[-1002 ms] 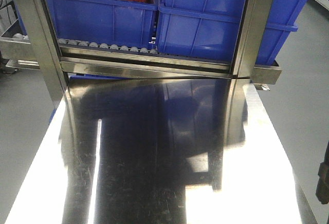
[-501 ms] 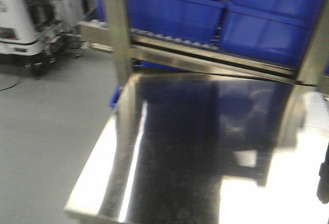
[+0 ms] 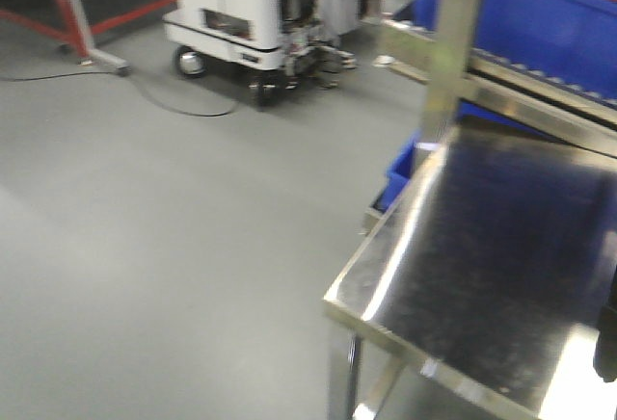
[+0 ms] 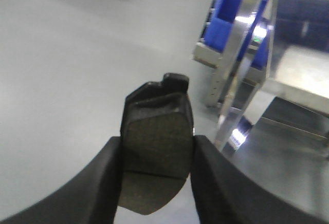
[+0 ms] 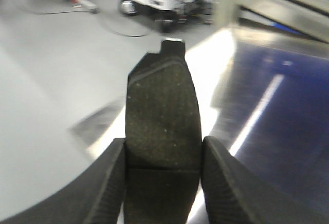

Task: Move and align brake pads A on conveyor
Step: 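Back away from the steel table and turn toward the aisle, then drive forward along the yellow floor line holding both pads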

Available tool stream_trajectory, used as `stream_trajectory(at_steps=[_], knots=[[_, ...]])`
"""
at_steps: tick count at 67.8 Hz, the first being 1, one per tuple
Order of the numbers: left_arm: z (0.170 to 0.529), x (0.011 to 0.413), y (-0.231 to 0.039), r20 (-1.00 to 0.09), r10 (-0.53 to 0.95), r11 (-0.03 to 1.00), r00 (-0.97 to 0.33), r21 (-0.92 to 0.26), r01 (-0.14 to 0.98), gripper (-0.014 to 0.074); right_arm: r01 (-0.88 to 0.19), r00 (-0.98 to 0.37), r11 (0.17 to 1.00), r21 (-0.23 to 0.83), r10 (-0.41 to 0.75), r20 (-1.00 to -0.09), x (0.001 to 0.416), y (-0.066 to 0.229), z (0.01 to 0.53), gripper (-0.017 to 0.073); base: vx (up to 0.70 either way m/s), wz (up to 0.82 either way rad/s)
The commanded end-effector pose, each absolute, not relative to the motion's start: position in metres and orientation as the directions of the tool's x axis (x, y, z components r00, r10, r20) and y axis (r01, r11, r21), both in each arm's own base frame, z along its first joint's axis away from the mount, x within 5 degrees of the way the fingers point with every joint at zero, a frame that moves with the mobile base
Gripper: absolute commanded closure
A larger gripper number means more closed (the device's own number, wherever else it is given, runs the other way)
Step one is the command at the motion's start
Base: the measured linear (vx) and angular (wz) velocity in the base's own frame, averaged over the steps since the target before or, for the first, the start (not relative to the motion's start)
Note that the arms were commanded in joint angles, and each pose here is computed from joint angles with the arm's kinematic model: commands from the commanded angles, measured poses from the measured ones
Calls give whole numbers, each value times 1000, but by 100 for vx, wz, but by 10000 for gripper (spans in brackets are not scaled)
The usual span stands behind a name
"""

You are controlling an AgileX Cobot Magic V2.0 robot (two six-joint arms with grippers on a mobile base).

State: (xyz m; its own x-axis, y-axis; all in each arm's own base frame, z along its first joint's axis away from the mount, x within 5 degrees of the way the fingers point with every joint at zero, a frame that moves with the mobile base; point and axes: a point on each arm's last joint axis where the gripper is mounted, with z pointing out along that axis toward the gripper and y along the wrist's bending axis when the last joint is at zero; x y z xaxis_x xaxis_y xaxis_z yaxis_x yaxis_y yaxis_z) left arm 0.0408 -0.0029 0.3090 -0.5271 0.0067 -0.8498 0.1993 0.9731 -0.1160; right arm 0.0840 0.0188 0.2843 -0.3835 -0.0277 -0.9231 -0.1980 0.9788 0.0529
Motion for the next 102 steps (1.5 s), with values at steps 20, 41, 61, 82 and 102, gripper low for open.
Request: stream_trajectory(at_steps=[20,41,61,82,102], knots=[[324,44,-5,-897,-21,966,-442,-132,221,600,-191,-274,981,45,-9,-962,87,18,302,566,-21,81],[324,44,-5,-897,-21,966,-442,-132,221,600,-191,-274,981,45,-9,-962,87,18,302,566,-20,77],[324,44,-5,-897,-22,966,-442,-132,221,600,-191,-274,981,45,-9,-962,87,18,302,566,-12,70],[324,44,-5,-896,-22,966,-443,-133,221,600,-191,-273,981,45,-9,-962,87,18,302,566,-1,70],[324,44,-5,-896,-23,966,-443,-135,222,600,-191,-273,981,45,-9,-962,87,18,302,566,8,48]])
